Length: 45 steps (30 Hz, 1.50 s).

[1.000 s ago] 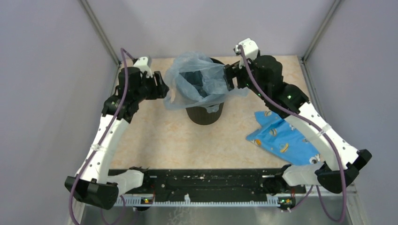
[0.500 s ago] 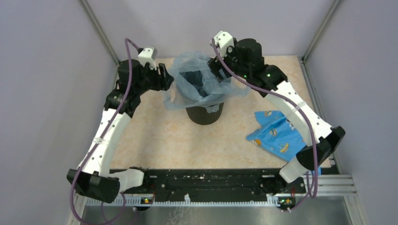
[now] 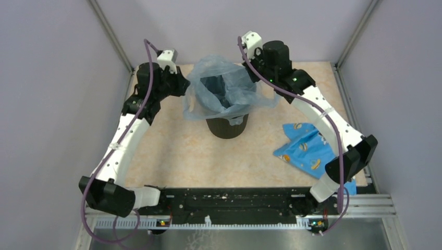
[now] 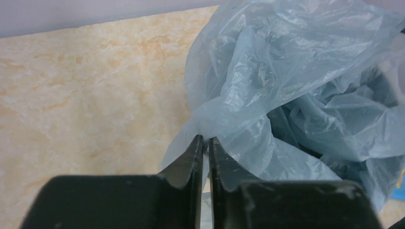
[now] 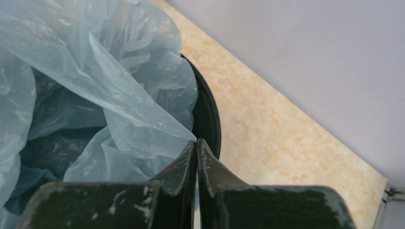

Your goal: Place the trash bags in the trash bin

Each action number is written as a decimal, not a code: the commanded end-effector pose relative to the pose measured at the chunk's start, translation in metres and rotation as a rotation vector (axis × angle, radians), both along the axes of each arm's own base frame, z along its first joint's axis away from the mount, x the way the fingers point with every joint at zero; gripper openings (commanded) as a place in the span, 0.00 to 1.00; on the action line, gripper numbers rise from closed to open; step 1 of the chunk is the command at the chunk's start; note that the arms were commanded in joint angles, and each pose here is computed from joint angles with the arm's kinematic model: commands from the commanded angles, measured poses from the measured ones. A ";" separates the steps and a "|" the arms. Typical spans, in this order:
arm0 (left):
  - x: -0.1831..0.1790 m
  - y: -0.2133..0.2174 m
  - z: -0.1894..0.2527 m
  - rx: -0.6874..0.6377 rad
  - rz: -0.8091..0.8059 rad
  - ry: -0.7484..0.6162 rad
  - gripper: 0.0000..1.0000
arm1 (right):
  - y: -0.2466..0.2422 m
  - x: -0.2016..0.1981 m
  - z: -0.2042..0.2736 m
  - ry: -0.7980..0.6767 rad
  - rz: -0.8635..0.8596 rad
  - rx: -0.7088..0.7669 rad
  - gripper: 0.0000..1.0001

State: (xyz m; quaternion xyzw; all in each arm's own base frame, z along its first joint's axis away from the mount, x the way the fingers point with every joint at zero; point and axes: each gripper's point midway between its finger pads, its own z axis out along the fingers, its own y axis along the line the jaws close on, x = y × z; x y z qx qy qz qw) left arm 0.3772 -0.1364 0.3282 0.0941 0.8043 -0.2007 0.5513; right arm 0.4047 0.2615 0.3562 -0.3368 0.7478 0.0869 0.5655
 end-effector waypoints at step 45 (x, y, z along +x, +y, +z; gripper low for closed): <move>0.105 -0.003 -0.048 -0.086 0.200 0.058 0.00 | -0.024 0.113 -0.049 0.382 -0.225 0.521 0.00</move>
